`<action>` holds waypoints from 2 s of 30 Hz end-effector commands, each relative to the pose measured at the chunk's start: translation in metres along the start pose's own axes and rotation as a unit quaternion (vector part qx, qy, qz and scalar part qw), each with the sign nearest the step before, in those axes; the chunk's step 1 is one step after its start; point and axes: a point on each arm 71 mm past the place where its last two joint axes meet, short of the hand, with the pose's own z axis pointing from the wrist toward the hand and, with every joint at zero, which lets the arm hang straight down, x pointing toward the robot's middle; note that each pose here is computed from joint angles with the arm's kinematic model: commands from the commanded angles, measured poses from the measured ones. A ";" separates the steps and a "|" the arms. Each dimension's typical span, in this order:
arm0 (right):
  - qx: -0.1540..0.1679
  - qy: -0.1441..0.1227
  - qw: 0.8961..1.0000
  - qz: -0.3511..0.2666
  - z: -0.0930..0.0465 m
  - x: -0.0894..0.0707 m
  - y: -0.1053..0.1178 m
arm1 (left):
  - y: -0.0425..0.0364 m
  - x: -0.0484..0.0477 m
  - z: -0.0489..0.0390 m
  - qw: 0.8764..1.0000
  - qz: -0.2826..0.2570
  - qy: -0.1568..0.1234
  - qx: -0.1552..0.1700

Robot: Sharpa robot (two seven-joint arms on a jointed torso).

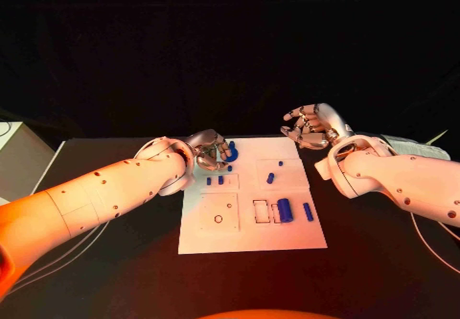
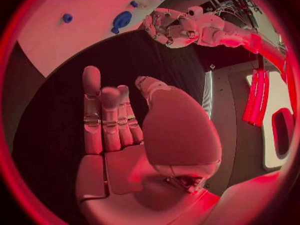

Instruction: Assemble the parts on the task board

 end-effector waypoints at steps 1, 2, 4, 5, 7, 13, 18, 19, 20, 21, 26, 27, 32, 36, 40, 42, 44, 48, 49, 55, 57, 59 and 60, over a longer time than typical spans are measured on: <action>-0.018 -0.019 1.000 0.017 0.000 -0.002 0.003 | -0.0070 -0.0014 0.0032 0.997 0.060 -0.026 0.044; -0.019 -0.020 0.999 0.018 0.001 -0.002 0.003 | -0.0076 0.0011 0.0053 0.996 0.069 -0.022 0.044; -0.020 -0.020 0.999 0.020 0.001 -0.002 0.003 | -0.0087 0.0041 0.0076 0.996 0.079 -0.017 0.043; -0.021 -0.020 0.999 0.021 0.001 -0.002 0.003 | -0.0092 0.0054 0.0086 0.996 0.083 -0.015 0.042; -0.023 -0.020 0.999 0.024 0.001 -0.002 0.004 | -0.0101 0.0084 0.0112 0.995 0.092 -0.010 0.039; -0.033 -0.021 0.999 0.035 0.002 -0.001 0.005 | -0.0104 0.0143 0.0171 0.994 0.107 0.001 0.032; -0.035 -0.020 0.998 0.048 0.003 -0.001 0.005 | -0.0120 0.0186 0.0205 0.993 0.112 0.012 0.031; -0.035 -0.019 0.998 0.050 0.003 -0.001 0.005 | -0.0123 0.0195 0.0211 0.993 0.114 0.014 0.030; -0.035 -0.019 0.998 0.051 0.003 0.000 0.005 | -0.0124 0.0203 0.0216 0.993 0.116 0.017 0.028; -0.035 -0.018 0.998 0.052 0.003 0.000 0.005 | -0.0122 0.0209 0.0220 0.993 0.117 0.019 0.026; -0.036 -0.016 0.998 0.057 0.003 0.000 0.006 | -0.0092 0.0237 0.0243 0.991 0.127 0.032 0.009; -0.036 -0.015 0.998 0.058 0.003 0.000 0.006 | -0.0087 0.0241 0.0247 0.991 0.128 0.033 0.006; -0.037 -0.013 0.997 0.061 0.004 0.001 0.006 | -0.0077 0.0256 0.0265 0.991 0.132 0.037 -0.001; -0.038 -0.013 0.997 0.063 0.004 0.001 0.006 | -0.0073 0.0265 0.0274 0.990 0.133 0.040 -0.005; -0.037 -0.013 0.997 0.064 0.004 0.001 0.006 | -0.0068 0.0275 0.0278 0.990 0.134 0.046 -0.010; -0.037 -0.013 0.997 0.065 0.004 0.001 0.006 | -0.0066 0.0278 0.0280 0.990 0.135 0.047 -0.011; -0.038 -0.013 0.997 0.065 0.004 0.001 0.007 | -0.0067 0.0280 0.0284 0.990 0.134 0.048 -0.011; -0.038 -0.012 0.997 0.066 0.004 0.002 0.007 | -0.0066 0.0283 0.0289 0.990 0.134 0.048 -0.012; -0.039 -0.012 0.997 0.067 0.004 0.002 0.008 | -0.0067 0.0284 0.0290 0.990 0.134 0.048 -0.012; -0.039 -0.011 0.997 0.068 0.004 0.003 0.009 | -0.0058 0.0281 0.0296 0.990 0.130 0.047 -0.013; -0.040 -0.010 0.997 0.069 0.004 0.003 0.009 | -0.0055 0.0279 0.0298 0.991 0.129 0.046 -0.013; -0.040 -0.009 0.997 0.070 0.004 0.004 0.010 | -0.0050 0.0278 0.0301 0.991 0.127 0.046 -0.013; -0.040 -0.009 0.997 0.070 0.004 0.004 0.010 | -0.0049 0.0277 0.0303 0.991 0.127 0.045 -0.013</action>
